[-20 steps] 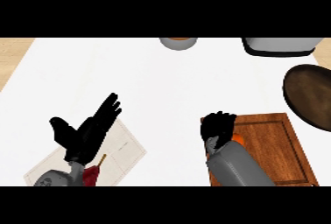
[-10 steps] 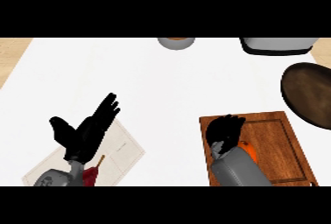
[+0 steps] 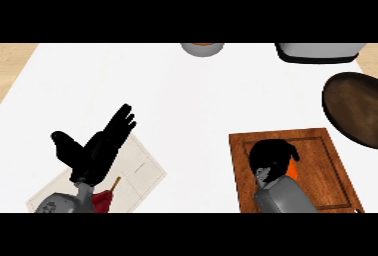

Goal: Pick the squash from the cutting board and place it in the pan

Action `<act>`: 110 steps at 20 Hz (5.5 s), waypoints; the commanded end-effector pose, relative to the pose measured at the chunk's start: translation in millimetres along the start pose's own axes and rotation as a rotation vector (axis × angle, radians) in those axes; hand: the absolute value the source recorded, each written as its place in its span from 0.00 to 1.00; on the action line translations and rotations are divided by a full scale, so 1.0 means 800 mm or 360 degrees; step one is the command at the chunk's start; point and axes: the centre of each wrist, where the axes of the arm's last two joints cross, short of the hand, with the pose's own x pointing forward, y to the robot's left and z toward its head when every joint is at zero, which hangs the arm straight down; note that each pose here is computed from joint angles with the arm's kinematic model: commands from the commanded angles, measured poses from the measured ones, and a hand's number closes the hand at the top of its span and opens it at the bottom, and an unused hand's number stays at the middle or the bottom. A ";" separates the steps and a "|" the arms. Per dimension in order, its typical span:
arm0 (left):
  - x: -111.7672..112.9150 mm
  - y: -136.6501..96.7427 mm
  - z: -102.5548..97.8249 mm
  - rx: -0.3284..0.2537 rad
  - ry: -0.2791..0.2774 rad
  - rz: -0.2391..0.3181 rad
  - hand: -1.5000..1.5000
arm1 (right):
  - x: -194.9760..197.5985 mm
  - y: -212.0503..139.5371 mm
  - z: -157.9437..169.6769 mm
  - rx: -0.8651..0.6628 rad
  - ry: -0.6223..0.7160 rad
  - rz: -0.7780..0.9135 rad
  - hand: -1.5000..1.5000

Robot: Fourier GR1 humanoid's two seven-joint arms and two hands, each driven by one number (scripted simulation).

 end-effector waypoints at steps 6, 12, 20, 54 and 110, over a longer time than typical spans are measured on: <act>0.006 -0.002 -0.003 0.0013 0.0018 -0.0001 0.50 | -0.010 0.023 0.001 -0.0162 0.0037 0.0207 1.00; -0.008 0.000 0.006 0.0049 0.0010 -0.0001 0.50 | -0.027 0.033 0.005 -0.0380 -0.0225 -0.0303 1.00; -0.011 0.006 0.008 0.0069 0.0015 0.0009 0.50 | -0.101 0.004 0.040 -0.1055 -0.0375 -0.1081 1.00; -0.012 -0.007 0.004 -0.0011 -0.0013 -0.0038 0.50 | -0.279 0.052 -0.210 -0.1715 0.0184 -0.2062 1.00; -0.014 -0.020 -0.010 -0.0052 0.0016 0.0013 0.50 | -0.461 0.310 -0.207 -0.1089 -0.0726 -0.3113 0.00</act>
